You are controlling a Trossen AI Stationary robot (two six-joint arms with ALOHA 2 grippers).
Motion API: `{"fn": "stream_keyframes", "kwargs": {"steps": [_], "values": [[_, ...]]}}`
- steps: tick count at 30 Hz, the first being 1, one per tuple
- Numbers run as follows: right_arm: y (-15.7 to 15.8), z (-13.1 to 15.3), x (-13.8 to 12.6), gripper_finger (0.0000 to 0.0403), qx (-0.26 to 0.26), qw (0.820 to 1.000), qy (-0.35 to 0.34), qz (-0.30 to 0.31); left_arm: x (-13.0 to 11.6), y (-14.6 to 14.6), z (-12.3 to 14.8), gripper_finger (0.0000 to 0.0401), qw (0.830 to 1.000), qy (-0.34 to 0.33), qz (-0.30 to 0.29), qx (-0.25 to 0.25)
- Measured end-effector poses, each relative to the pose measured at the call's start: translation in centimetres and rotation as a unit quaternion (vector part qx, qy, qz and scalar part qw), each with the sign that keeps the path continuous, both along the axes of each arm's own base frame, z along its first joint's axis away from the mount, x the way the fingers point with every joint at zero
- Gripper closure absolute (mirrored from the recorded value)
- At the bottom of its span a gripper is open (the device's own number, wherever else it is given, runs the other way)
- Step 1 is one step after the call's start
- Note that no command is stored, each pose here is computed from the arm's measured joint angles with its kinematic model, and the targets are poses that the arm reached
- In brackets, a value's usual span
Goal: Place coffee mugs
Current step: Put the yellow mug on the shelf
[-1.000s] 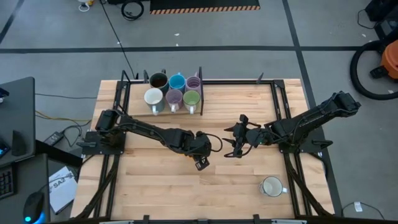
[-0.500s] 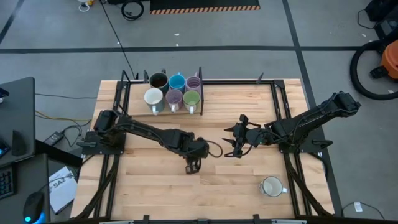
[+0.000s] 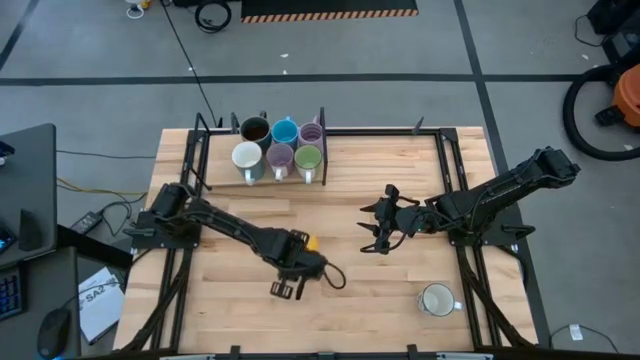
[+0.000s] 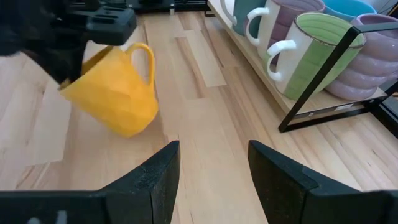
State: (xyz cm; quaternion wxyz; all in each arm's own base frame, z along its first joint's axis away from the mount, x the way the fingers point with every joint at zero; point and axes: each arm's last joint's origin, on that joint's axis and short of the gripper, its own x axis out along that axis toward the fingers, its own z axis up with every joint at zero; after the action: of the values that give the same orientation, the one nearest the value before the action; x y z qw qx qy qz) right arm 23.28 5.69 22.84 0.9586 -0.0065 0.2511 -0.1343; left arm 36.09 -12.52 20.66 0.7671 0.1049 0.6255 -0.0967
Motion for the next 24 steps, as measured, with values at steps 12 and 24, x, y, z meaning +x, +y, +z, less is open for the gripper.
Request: {"fn": "stream_keyframes", "kwargs": {"steps": [12, 24], "values": [[0.1, 0.2, 0.1, 0.0208, 0.004, 1.000, -0.011, 0.009, 1.0, 1.8, 1.1, 0.0378, 0.997, -0.044, -0.017, 0.057], [0.3, 0.2, 0.1, 0.0208, 0.007, 1.000, -0.011, 0.017, 0.8, 2.8, 2.2, 0.0380, 0.995, 0.006, -0.093, 0.040]]}}
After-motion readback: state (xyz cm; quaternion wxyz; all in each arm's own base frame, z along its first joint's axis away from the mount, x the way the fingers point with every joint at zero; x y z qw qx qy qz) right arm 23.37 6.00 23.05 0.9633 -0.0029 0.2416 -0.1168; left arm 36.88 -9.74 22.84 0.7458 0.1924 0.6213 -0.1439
